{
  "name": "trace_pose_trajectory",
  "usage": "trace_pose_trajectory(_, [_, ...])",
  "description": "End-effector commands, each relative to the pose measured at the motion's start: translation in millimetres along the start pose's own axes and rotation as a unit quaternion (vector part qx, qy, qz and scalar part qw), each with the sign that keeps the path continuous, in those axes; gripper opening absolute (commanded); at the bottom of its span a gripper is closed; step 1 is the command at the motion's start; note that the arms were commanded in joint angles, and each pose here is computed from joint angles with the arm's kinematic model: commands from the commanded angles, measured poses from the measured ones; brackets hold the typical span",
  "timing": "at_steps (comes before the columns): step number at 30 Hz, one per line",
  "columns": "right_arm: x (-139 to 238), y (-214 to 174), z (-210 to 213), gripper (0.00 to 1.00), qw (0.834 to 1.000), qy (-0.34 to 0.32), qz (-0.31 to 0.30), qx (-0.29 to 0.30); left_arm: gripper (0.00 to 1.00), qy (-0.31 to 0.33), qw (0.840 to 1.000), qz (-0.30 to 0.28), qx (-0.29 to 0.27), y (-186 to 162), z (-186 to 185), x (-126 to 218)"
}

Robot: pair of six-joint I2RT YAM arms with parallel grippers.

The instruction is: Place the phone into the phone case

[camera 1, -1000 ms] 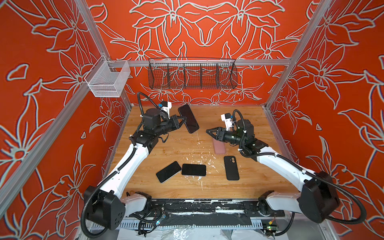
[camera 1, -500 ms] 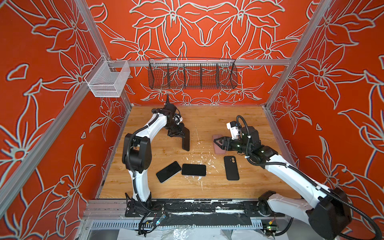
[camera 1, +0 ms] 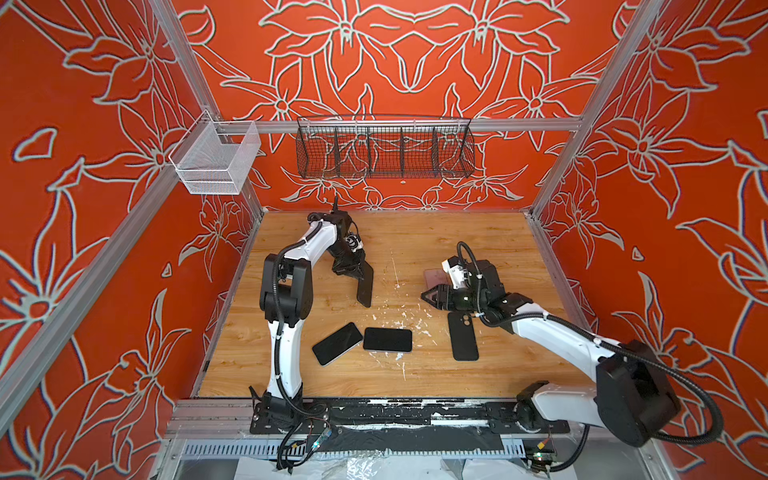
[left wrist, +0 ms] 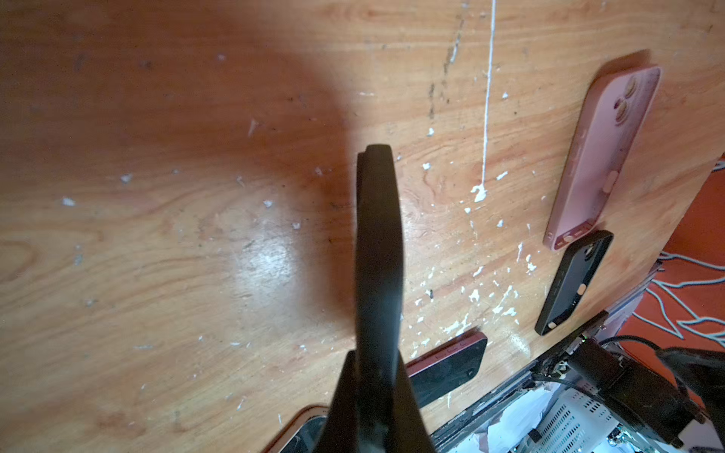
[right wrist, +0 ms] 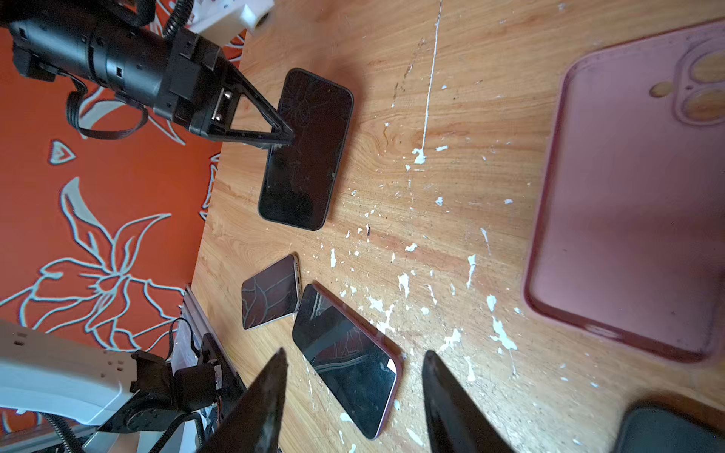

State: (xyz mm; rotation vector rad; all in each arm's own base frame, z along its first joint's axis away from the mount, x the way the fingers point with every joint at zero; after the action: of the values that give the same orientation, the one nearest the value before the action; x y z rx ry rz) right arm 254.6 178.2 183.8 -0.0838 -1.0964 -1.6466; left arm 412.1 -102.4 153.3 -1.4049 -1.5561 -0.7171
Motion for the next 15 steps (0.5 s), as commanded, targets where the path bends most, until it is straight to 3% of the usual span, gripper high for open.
trace_pose_trajectory(1, [-3.8, 9.1, 5.0, 0.56, 1.0, 0.027, -0.005, 0.007, 0.07, -0.014, 1.0, 0.002, 0.002, 6.4, 8.3, 2.4])
trace_pose_trajectory(6, [-11.1, 12.1, 4.0, 0.56, 0.999, 0.034, 0.006, 0.006, 0.25, 0.013, 1.0, -0.008, 0.006, 12.3, 24.3, 0.9])
trace_pose_trajectory(15, [-18.2, 12.4, 1.3, 0.56, 0.999, 0.041, 0.016, 0.003, 0.3, 0.046, 0.998, -0.02, 0.039, 20.6, 53.7, -8.8])
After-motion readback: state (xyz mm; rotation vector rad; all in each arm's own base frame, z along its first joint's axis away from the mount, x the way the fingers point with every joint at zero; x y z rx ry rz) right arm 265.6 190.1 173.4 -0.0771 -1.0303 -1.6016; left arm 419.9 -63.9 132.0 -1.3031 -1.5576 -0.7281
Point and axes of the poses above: each gripper's point midway between its finger pads, its own x axis back along the fingers, its own z axis along the line the jaws close on, y = z × x, the point moved 8 cm from there along x, back along the fingers, and after that the axes turned 14 degrees about x, right-handed, at the moved point
